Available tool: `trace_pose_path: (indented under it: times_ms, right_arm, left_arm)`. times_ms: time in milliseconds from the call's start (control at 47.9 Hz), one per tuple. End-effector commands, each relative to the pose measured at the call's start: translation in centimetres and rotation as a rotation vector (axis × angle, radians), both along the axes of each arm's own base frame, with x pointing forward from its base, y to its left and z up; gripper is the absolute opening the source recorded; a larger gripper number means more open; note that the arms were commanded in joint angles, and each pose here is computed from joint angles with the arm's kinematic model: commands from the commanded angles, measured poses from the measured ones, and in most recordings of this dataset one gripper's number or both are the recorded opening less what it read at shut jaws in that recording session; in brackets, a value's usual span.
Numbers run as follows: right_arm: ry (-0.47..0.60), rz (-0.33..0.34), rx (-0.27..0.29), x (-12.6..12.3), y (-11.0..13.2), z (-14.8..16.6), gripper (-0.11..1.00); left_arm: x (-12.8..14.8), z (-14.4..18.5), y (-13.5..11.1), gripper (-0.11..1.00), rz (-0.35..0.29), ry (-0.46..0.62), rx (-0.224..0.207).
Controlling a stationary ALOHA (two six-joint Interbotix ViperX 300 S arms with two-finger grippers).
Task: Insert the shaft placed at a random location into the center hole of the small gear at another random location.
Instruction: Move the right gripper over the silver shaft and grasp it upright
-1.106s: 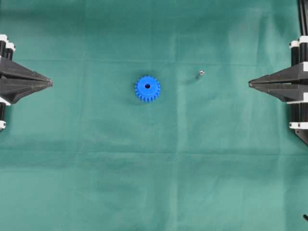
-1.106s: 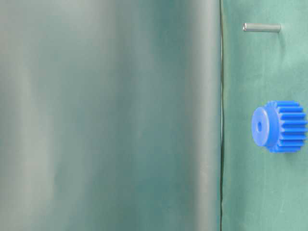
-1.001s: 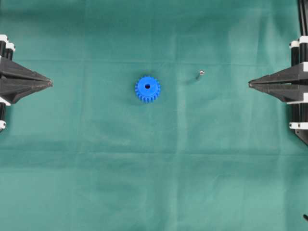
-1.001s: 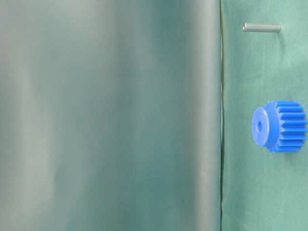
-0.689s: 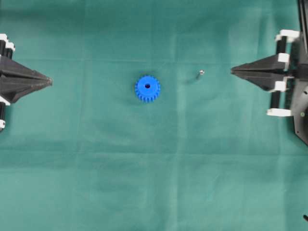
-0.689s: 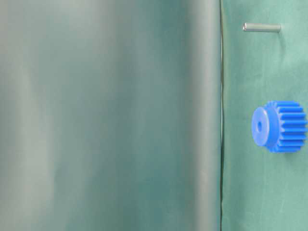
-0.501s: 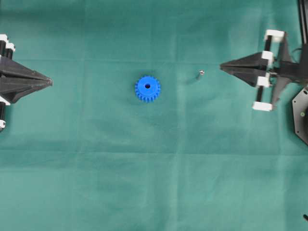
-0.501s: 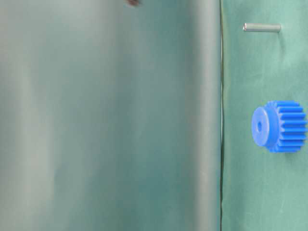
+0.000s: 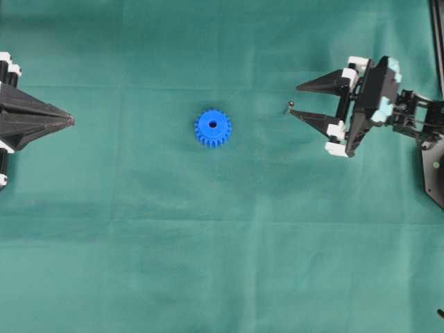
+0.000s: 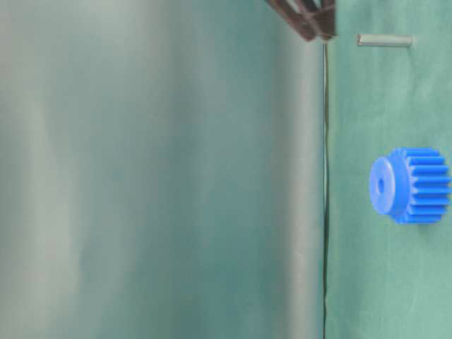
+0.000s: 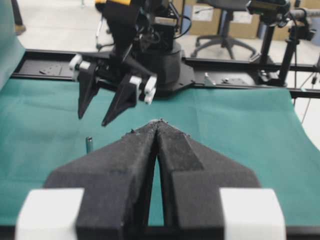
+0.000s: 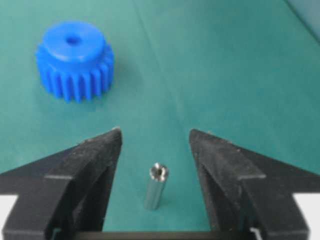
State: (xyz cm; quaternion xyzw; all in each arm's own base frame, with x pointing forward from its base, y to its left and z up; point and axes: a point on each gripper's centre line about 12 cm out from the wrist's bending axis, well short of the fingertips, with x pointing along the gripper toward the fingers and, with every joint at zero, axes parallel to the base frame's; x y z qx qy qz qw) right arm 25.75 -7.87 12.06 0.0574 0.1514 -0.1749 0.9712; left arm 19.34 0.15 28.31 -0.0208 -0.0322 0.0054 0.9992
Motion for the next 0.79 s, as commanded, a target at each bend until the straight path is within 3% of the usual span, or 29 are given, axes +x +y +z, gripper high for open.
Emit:
trace_pose_path:
  times_ms: [0, 459, 626, 772]
  right_arm:
    - [-0.025, -0.013, -0.002, 0.6, -0.3, -0.3, 0.59]
    - [0.016, -0.033, 0.054, 1.7, -0.7, -2.8, 0.54]
    - [0.004, -0.032, 0.051, 1.8, -0.7, -2.6, 0.41]
    - [-0.005, -0.032, 0.047, 1.7, -0.7, -2.5, 0.19]
  left_arm:
    - [0.1, 0.3, 0.0, 0.00, 0.002, -0.008, -0.003]
    - [0.0, -0.1, 0.0, 0.00, 0.002, -0.002, -0.004]
    - [-0.1, -0.1, 0.0, 0.00, 0.002, 0.000, -0.004]
    - [-0.1, -0.3, 0.0, 0.00, 0.002, 0.006, -0.008]
